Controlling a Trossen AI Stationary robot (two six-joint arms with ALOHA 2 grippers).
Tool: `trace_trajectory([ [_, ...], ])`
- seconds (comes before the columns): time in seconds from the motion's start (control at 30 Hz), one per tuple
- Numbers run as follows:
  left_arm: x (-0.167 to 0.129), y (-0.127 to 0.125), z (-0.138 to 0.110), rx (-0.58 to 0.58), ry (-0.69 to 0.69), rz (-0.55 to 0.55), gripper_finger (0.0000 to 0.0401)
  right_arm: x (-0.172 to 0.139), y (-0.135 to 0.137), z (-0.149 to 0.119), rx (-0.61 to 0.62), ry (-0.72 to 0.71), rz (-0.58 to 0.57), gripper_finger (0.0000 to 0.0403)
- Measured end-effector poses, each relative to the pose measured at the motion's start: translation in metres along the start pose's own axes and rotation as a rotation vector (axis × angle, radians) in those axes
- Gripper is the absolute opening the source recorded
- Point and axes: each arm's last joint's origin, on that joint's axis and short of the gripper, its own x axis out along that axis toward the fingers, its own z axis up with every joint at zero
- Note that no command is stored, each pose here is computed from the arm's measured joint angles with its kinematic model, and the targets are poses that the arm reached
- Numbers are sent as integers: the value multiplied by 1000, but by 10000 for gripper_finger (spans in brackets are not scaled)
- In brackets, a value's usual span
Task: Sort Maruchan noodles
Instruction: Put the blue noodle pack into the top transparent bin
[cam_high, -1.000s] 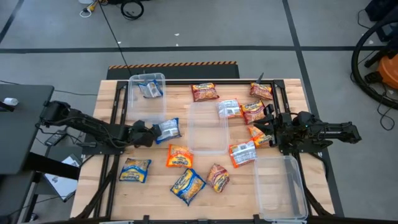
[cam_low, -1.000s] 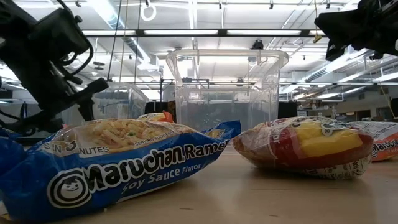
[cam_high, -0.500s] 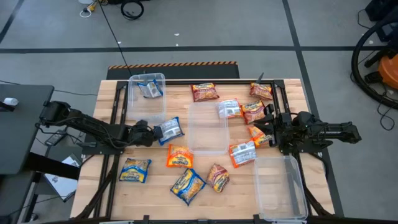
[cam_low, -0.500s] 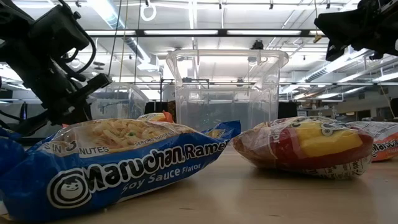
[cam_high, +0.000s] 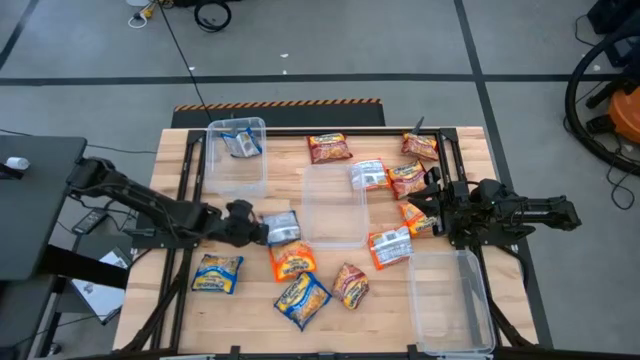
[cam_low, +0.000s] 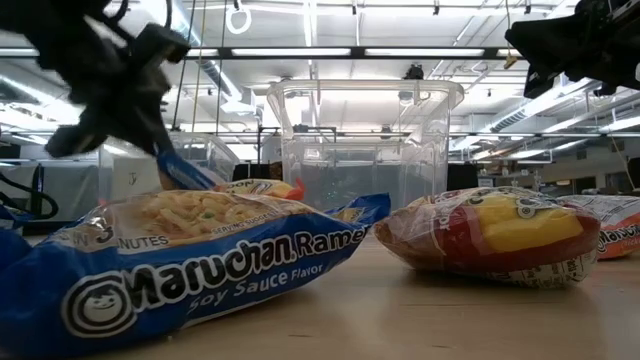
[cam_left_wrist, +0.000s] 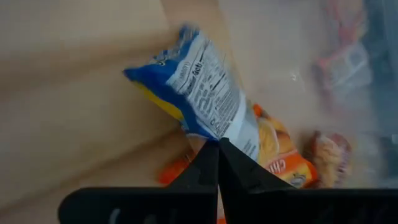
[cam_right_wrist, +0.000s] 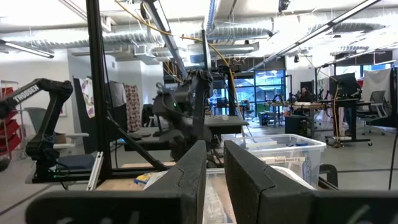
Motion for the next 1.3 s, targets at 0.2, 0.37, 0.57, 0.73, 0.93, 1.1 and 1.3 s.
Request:
trace_trajectory([
  [0.2, -37, -39, 31, 220, -69, 57, 1, 0, 0, 0, 0, 0, 0, 64],
  [0.37, -79, -67, 63, 445, -85, 74, 1, 0, 0, 0, 0, 0, 0, 64],
  [0.57, -129, -80, 115, 469, -154, 167, 1, 0, 0, 0, 0, 0, 0, 64],
  [0.73, -143, -76, 150, 611, -188, 244, 1, 0, 0, 0, 0, 0, 0, 64],
  [0.93, -135, -46, 188, 659, -62, 391, 1, 0, 0, 0, 0, -1, 0, 64],
  [1.1, -121, -25, 218, 752, 49, 470, 1, 0, -1, 0, 0, -1, -19, 64],
  [1.3, -88, -5, 240, 865, 279, 509, 1, 0, -2, 0, 0, -3, -62, 64],
])
